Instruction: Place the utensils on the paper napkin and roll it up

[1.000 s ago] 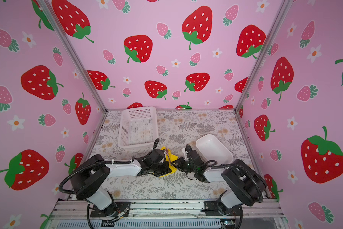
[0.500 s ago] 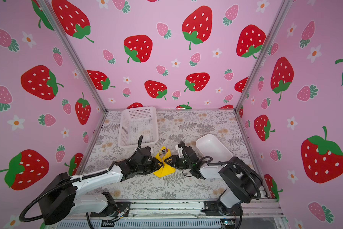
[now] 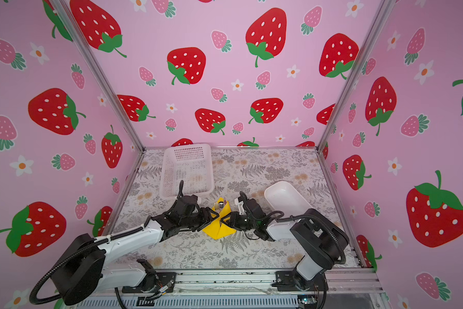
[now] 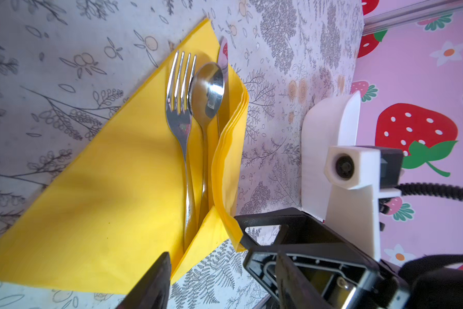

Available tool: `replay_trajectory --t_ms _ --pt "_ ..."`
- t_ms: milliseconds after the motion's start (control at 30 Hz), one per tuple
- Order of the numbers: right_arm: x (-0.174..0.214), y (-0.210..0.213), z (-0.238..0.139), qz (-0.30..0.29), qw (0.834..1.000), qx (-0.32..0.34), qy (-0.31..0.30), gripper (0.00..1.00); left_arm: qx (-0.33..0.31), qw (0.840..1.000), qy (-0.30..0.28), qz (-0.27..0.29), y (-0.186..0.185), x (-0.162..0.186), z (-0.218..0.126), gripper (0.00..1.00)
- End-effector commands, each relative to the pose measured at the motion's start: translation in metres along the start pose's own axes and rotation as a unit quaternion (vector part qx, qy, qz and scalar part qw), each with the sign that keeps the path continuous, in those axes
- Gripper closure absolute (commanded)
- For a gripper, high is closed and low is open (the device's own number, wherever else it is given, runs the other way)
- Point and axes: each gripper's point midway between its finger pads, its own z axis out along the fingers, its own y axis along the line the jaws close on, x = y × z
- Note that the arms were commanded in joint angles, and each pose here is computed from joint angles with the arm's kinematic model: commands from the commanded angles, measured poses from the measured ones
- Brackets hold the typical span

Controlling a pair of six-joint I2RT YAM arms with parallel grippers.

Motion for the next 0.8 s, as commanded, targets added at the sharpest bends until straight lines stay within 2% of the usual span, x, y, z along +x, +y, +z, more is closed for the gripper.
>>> replay_trajectory --t_ms 0,200,300,467,700,767 --pt "0.002 -0.001 0.0 -0.002 1.0 0.002 0.0 0.57 0.02 1.0 0.015 -0.005 -0.016 -0.004 0.005 0.36" --pt "0.004 -0.001 -0.002 -0.002 1.0 0.002 0.001 0.57 0.016 1.0 0.019 -0.009 -0.018 -0.009 0.016 0.37" --pt "0.004 -0.002 -0.002 -0.001 1.0 0.003 0.001 0.57 0.012 1.0 0.025 -0.012 -0.017 -0.009 0.02 0.42" --pt "0.004 -0.002 -0.002 -0.003 1.0 0.002 0.001 0.57 0.002 0.999 0.036 -0.02 -0.011 -0.006 0.025 0.55" --pt "-0.004 -0.008 -0.014 -0.006 1.0 0.022 -0.019 0.57 -0.019 0.999 0.036 -0.016 -0.002 -0.008 0.025 0.85" --pt "-0.008 -0.013 -0.023 -0.001 0.999 0.029 -0.03 0.57 -0.022 0.999 0.037 -0.014 -0.002 -0.009 0.024 0.88"
